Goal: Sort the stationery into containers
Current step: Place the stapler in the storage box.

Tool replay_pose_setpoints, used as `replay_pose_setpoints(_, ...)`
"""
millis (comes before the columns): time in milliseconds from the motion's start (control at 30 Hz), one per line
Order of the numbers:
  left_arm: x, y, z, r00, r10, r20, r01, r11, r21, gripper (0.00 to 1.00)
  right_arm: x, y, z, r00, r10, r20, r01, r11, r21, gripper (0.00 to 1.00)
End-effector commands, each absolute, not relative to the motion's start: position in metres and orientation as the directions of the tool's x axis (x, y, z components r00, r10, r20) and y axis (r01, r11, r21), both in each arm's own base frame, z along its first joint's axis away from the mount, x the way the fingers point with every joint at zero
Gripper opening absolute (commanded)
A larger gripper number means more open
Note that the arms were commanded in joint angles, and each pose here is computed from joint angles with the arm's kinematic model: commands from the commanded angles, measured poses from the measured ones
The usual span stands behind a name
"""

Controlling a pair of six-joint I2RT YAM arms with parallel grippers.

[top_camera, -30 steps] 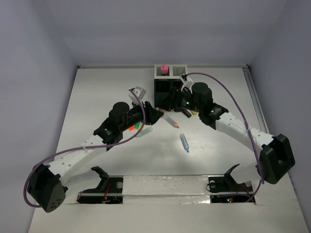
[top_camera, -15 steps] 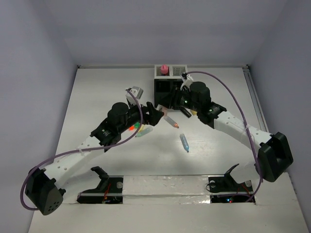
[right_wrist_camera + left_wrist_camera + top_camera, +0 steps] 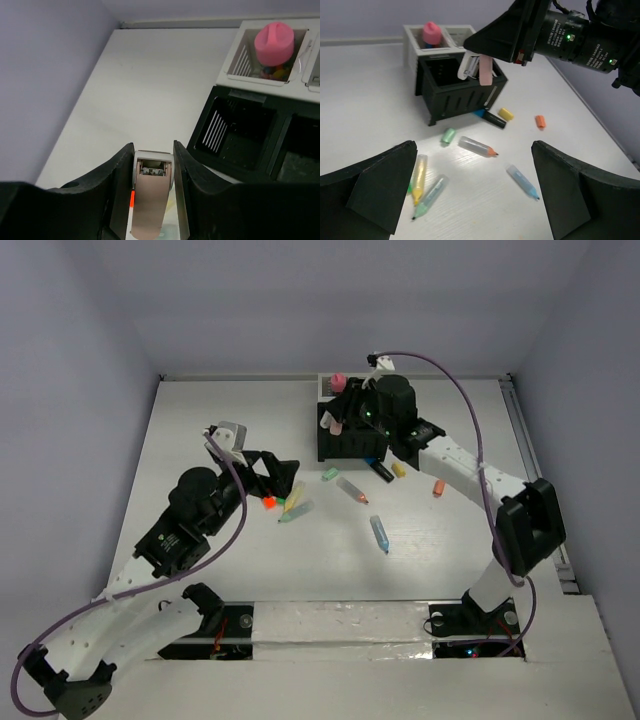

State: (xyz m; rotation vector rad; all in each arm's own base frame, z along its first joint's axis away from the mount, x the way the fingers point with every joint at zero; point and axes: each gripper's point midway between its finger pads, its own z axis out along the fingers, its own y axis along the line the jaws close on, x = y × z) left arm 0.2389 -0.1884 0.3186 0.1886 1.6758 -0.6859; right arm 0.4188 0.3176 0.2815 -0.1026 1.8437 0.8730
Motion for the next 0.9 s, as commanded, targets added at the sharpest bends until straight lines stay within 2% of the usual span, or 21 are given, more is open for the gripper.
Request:
replay_pose_setpoints(0, 0.246, -0.154, 0.317, -0.177, -0.207, -0.962, 0.357, 0.898, -0.259, 0.99, 0.452, 0.313, 0.314, -0.280, 0.312, -0.908, -0.457, 0.789, 0.411, 0.00)
replay_pose_setpoints(167, 0.252, -0.143, 0.306, -0.171, -0.190, -0.967, 0.300, 0.925, -0.235, 0.99, 0.487, 0.309, 0.302, -0.197, 0.233, -0.952, -0.405, 0.865, 0.296, 0.00)
replay_pose_setpoints(400, 0.258, -0.145, 0.290, -0.212, -0.139, -0.967, 0.295, 0.935, -0.199, 0.99, 0.515, 0.315, 0.282, -0.131, 0.133, -0.982, -0.399, 0.900, 0.175, 0.00)
replay_pose_setpoints(867, 0.263, -0.147, 0.282, -0.233, -0.119, -0.965, 0.290, 0.939, -0.185, 0.99, 0.527, 0.318, 0.247, -0.061, 0.035, -0.998, -0.419, 0.906, 0.057, 0.00)
